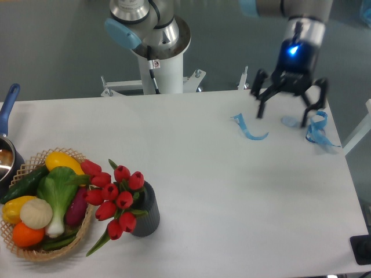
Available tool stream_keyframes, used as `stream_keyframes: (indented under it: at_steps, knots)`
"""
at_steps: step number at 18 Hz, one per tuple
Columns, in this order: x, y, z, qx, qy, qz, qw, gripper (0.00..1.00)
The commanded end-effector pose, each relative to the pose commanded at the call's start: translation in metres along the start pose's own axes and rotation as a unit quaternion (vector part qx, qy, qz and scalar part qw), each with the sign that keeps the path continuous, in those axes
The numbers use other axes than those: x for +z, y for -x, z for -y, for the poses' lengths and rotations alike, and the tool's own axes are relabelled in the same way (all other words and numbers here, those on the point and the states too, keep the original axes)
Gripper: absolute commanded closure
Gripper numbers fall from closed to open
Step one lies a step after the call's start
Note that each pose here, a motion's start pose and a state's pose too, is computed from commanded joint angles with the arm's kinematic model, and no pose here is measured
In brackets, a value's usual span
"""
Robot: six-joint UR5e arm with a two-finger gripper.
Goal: Insert the flowers into the vase
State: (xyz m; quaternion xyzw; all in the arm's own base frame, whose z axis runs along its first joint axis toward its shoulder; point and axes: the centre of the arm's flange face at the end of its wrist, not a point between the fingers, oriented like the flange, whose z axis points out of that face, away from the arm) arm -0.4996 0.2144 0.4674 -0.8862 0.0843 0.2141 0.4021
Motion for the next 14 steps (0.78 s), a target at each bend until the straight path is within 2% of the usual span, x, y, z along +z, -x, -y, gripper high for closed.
stream_keyframes:
  at_steps: [3,6,7,10,11,14]
  knots:
    - [-0.011,-0.002,-0.003,0.069,0.085,-0.003,0.994,0.0]
    - [-0.021,0.005,-0.009,0.104,0.122,-0.036,0.9865,0.0]
    - [-0.024,0.006,-0.011,0.126,0.134,-0.053,0.9814,0.0]
    - [-0.036,0.01,-0.024,0.212,0.184,-0.11,0.9533,0.0]
    - [-0.037,0.009,-0.025,0.224,0.186,-0.123,0.9488,0.0]
    - [-0.041,0.008,-0.034,0.221,0.187,-0.127,0.9485,0.0]
